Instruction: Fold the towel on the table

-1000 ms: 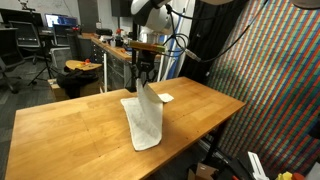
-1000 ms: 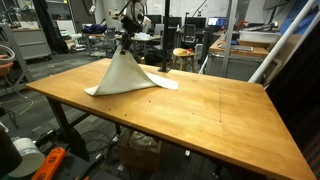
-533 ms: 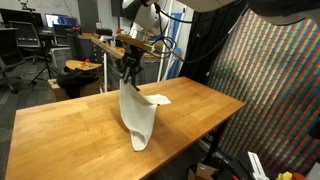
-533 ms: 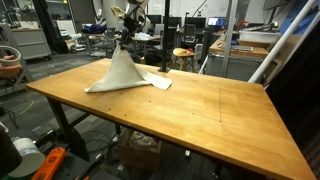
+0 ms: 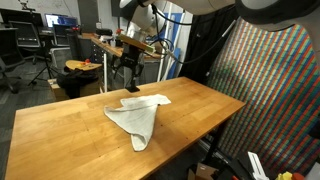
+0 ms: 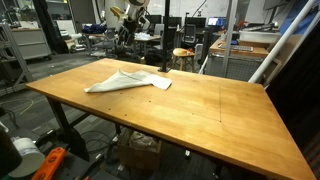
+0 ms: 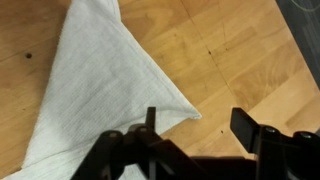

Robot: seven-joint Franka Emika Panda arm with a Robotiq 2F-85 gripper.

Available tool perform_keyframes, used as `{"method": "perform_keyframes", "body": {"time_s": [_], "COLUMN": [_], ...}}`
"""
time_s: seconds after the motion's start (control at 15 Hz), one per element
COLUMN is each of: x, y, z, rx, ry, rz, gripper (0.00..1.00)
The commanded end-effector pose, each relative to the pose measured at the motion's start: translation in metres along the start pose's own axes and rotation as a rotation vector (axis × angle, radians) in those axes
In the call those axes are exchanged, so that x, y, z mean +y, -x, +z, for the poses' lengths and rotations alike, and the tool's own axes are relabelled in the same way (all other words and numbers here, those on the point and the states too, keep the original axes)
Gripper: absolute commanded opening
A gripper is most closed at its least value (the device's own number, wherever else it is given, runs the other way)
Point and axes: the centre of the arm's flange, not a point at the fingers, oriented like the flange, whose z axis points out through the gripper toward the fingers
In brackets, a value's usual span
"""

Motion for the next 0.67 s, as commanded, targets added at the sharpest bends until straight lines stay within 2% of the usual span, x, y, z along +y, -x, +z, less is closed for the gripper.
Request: {"method": "perform_keyframes", "body": {"time_s": [0.0, 0.27, 0.4, 0.53, 0.6], "x": [0.009, 0.018, 0.021, 0.024, 0.026], "y": [0.056, 0.106, 0.126, 0.139, 0.141], "z": [-0.005, 0.0, 0.009, 0.022, 0.033], "rx": [-0.13, -0.311, -0.394, -0.437, -0.42], "ry": [0.095, 0.176, 0.192, 0.193, 0.175], "rz": [-0.13, -0.277, -0.361, -0.465, -0.508], "gripper": [1.0, 1.0, 1.0, 1.0, 1.0]}}
